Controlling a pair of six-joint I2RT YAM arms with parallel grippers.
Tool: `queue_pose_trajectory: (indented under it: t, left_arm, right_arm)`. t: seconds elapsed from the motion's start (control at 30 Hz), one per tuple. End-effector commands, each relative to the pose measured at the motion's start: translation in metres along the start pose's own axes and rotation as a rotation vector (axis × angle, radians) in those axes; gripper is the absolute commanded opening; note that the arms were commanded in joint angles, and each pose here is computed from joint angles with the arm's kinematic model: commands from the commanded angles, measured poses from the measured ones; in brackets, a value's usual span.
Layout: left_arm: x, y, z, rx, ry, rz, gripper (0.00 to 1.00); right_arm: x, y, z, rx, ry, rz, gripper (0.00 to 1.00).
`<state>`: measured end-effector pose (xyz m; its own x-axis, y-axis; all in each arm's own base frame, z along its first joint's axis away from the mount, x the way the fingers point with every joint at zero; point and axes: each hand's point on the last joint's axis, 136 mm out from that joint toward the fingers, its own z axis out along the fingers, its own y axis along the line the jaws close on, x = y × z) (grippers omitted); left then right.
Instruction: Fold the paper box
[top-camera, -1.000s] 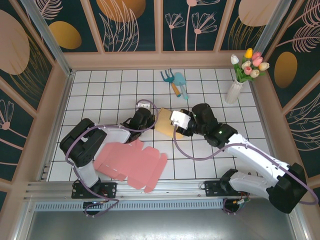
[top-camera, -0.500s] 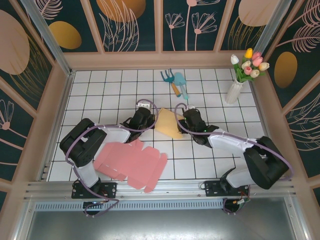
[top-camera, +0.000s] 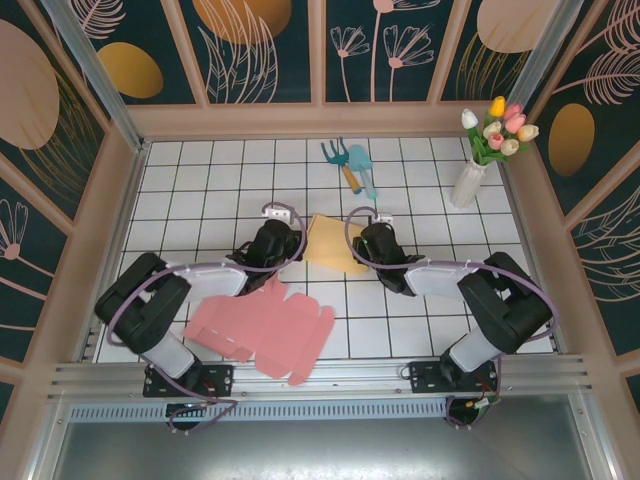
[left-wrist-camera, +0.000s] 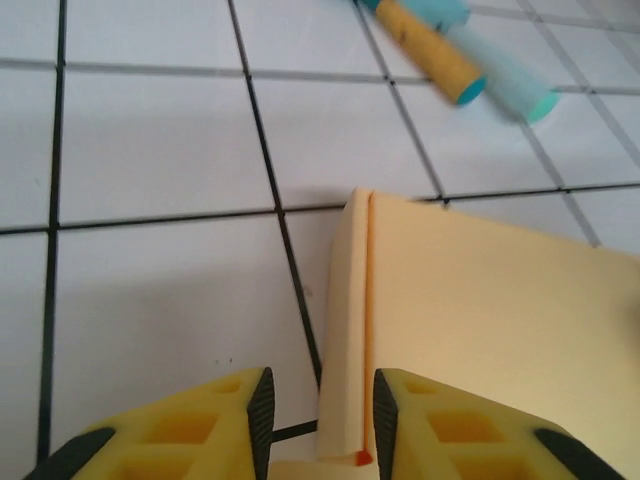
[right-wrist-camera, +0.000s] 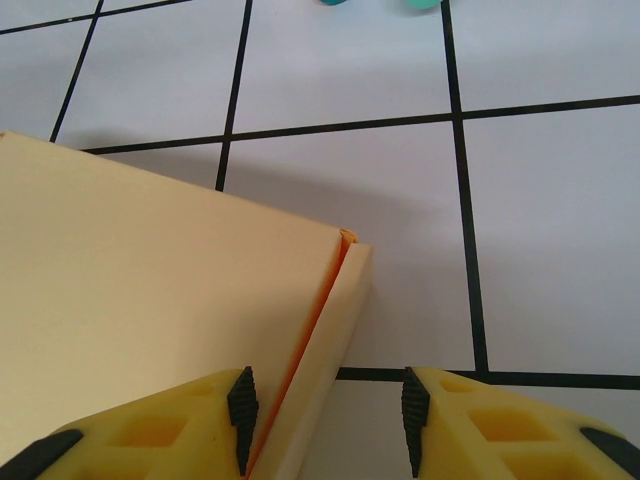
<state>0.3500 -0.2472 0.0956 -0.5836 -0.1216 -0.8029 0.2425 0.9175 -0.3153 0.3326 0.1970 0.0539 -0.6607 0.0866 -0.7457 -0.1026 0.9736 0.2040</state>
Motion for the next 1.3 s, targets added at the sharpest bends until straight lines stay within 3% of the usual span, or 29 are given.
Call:
queue_pose_trajectory:
  t: [0.0,0.13,0.27,0.37,0.43,0.63,0.77,1.03,1.17,1.27]
  left_arm:
    - [-0.013,-0.008,-0.02,0.049,-0.032,-0.05,0.4]
    - [-0.009,-0.011,-0.026,0.078,-0.012,-0.166,0.44]
    - [0.0,0.004,-0.008,-0.094,0.099,-0.319,0.5]
    - [0.016,0.014,0.008,-0.228,0.207,-0.349,0.48]
    - [0.028,0.013,0.012,-0.238,0.261,-0.37,0.47]
    - [0.043,0.022,0.009,-0.292,0.301,-0.417,0.49]
    - [0.045,0.033,0.005,-0.352,0.293,-0.411,0.49]
    - [0.052,0.025,0.016,-0.33,0.335,-0.397,0.47]
    - [0.031,0.026,0.01,-0.375,0.272,-0.349,0.47]
    - [0.015,0.045,-0.003,-0.484,0.186,-0.307,0.48]
  right_arm:
    - [0.022,-0.011,-0.001,0.022,0.075,-0.013,0.46]
    - [0.024,-0.01,-0.004,0.015,0.086,0.0,0.46]
    - [0.03,-0.002,-0.003,-0.051,0.079,0.018,0.46]
    - [0.034,0.001,-0.001,-0.076,0.08,0.02,0.46]
    - [0.037,0.0,0.001,-0.077,0.083,0.01,0.47]
    - [0.039,-0.006,0.005,-0.061,0.084,-0.008,0.47]
    - [0.036,-0.009,0.006,-0.059,0.079,-0.011,0.47]
    - [0.036,-0.011,0.009,-0.076,0.089,-0.008,0.47]
    - [0.038,-0.013,0.01,-0.079,0.099,-0.008,0.47]
    - [0.036,-0.014,0.009,-0.08,0.096,-0.004,0.47]
